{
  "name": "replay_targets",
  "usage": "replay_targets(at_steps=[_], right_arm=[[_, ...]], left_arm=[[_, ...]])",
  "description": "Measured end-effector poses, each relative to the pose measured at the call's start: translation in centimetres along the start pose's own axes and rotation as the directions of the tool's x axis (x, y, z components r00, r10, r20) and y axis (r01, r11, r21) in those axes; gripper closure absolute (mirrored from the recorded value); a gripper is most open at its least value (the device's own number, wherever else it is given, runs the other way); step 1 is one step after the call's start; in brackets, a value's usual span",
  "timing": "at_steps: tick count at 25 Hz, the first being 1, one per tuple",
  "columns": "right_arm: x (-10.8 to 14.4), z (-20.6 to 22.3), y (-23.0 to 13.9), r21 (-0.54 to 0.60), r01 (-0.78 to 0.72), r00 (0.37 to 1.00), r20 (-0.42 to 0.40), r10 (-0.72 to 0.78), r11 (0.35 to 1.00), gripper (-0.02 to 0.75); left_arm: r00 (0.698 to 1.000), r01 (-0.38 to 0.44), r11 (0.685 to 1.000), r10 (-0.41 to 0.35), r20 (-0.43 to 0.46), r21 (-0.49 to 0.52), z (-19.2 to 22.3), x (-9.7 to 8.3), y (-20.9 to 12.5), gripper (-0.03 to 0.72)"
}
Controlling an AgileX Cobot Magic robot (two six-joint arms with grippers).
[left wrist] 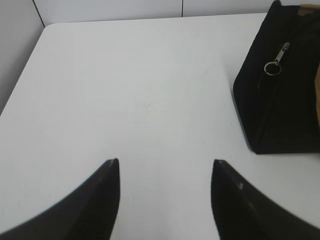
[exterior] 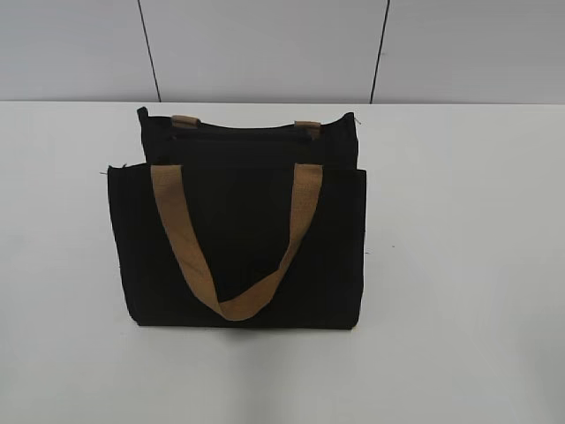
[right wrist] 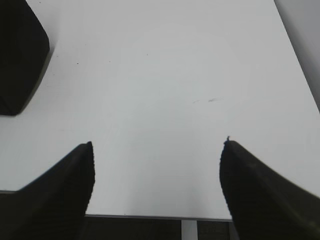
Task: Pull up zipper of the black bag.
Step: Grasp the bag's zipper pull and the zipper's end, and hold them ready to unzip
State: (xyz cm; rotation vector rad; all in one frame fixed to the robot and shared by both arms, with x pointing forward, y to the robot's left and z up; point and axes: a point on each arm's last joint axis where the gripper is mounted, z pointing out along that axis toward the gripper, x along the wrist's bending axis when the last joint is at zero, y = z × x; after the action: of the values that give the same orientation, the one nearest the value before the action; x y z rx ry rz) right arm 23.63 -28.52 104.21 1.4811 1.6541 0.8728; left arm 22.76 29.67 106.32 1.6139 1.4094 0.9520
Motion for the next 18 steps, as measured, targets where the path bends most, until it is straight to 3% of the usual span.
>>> replay_targets(at_steps=[18], right_arm=[[0.00, 0.00, 0.00, 0.000, 0.000, 1.000, 0.000, 0.000, 1.000, 0.145]], left_arm=[[1.000, 0.000, 1.000, 0.000, 0.000, 0.000, 0.00, 0.00, 0.00, 0.254]])
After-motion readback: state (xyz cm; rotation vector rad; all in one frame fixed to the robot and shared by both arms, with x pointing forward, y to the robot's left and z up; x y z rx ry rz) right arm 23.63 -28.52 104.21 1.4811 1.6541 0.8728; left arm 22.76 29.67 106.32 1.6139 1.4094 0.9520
